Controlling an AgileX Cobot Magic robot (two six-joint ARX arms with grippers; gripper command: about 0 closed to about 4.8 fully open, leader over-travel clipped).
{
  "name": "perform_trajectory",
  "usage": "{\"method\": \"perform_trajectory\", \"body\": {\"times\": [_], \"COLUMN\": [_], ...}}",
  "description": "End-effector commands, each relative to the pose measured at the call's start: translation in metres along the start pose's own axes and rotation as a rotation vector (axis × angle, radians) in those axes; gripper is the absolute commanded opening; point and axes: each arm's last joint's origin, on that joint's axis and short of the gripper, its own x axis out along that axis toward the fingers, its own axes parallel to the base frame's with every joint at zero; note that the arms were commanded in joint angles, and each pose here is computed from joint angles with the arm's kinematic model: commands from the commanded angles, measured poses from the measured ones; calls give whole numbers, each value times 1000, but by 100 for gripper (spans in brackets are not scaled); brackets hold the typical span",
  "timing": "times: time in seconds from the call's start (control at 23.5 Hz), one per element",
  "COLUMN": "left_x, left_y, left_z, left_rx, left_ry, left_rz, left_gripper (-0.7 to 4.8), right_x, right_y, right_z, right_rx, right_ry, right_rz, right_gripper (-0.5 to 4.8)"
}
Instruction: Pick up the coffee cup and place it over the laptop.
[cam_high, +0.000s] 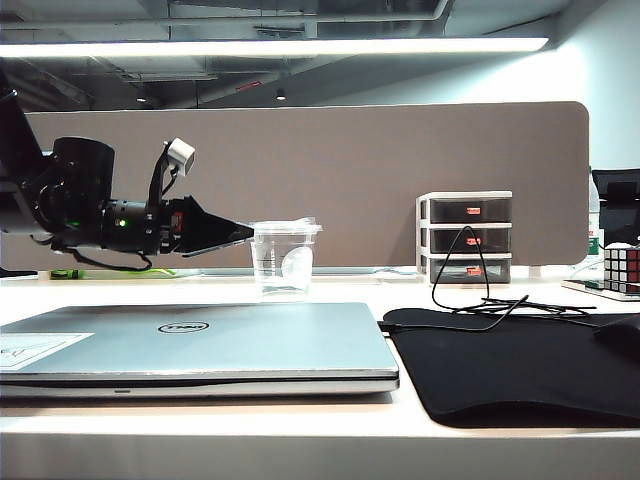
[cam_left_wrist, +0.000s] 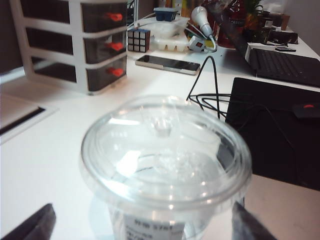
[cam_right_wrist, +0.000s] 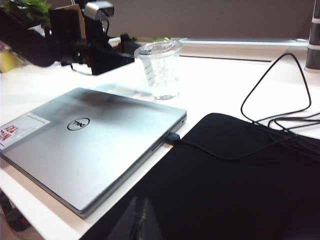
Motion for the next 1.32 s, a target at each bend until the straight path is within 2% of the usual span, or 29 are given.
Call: {"method": "perform_trajectory", "body": {"times": [0.04,0.47,0.6,0.94,1.32], "left_x": [1,5,10,26,47], "left_y": [5,6,6,12,15], "left_z": [6,-4,-10,-3,-12], "left_rx": [17,7,25,49,18], "left_ry": [15,47,51,43,53], "left_rz": [-20,-61,-62,-92,-137], "left_gripper": [479,479,479,479,479], "right_x": [0,0,0,0,0], "right_y": [0,-1,-1,-1,-2], "right_z": [-2,-2,-2,-2,-2], "right_rx": [-4,-6,-6,-16,-27], "right_ry": [6,5,4,4,3], "right_rz": [-1,-9,-17,-33,-37], "right_gripper": [-6,-6,-6,-6,-6]}}
